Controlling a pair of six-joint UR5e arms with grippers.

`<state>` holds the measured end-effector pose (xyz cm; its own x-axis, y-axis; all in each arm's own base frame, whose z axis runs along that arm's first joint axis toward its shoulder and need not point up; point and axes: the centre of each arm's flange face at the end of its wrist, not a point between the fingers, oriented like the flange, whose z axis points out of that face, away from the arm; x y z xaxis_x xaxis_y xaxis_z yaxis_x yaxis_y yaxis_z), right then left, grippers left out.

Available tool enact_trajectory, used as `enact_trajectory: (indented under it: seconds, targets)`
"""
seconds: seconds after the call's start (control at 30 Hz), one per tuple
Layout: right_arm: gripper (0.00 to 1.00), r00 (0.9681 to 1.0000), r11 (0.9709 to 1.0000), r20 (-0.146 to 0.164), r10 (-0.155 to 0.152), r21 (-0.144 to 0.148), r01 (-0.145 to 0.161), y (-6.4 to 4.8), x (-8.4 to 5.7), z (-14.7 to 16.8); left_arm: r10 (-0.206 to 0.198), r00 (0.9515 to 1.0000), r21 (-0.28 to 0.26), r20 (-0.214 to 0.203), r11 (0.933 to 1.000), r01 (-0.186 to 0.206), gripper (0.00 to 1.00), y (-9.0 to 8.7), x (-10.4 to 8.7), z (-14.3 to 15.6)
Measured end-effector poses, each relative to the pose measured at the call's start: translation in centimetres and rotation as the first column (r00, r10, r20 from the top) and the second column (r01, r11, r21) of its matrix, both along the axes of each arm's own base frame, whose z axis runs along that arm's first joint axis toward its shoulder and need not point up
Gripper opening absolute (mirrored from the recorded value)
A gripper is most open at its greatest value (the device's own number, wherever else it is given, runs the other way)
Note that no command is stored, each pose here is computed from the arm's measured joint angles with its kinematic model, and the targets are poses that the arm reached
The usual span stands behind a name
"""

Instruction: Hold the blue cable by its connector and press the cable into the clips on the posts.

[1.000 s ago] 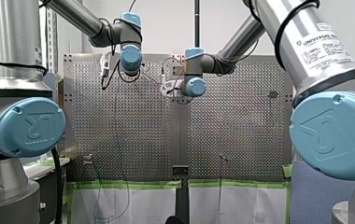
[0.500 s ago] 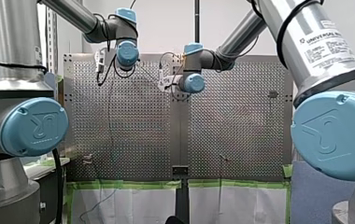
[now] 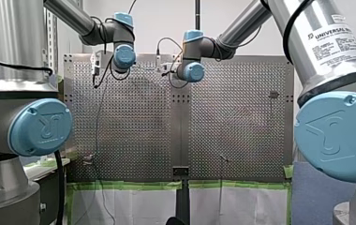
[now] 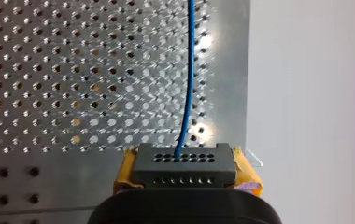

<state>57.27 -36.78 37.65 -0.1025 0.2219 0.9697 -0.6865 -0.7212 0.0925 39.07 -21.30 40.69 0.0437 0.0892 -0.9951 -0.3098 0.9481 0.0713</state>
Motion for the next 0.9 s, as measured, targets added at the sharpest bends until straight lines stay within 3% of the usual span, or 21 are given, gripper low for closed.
enact_trajectory:
  seconds: [0.4, 0.63, 0.9]
  targets:
    - [0.00, 0.9991, 0.9995, 0.037, 0.019, -0.026, -0.018, 1.1, 0.2, 2.9, 0.055, 0.9983, -0.039, 0.016, 0.9977, -0.055, 0.00, 3.0, 1.7, 0.1]
    - [0.00, 0.9960, 0.9978, 0.064, 0.062, -0.026, -0.060, 1.7, 0.7, 4.2, 0.079, 0.9962, -0.056, 0.036, 0.9954, -0.077, 0.00, 4.0, 2.5, 1.0]
    - [0.00, 0.9929, 0.9966, 0.085, 0.083, -0.016, -0.081, 2.1, 1.1, 4.7, 0.092, 0.9936, -0.067, 0.066, 0.9939, -0.088, 0.00, 5.1, 3.6, 2.9]
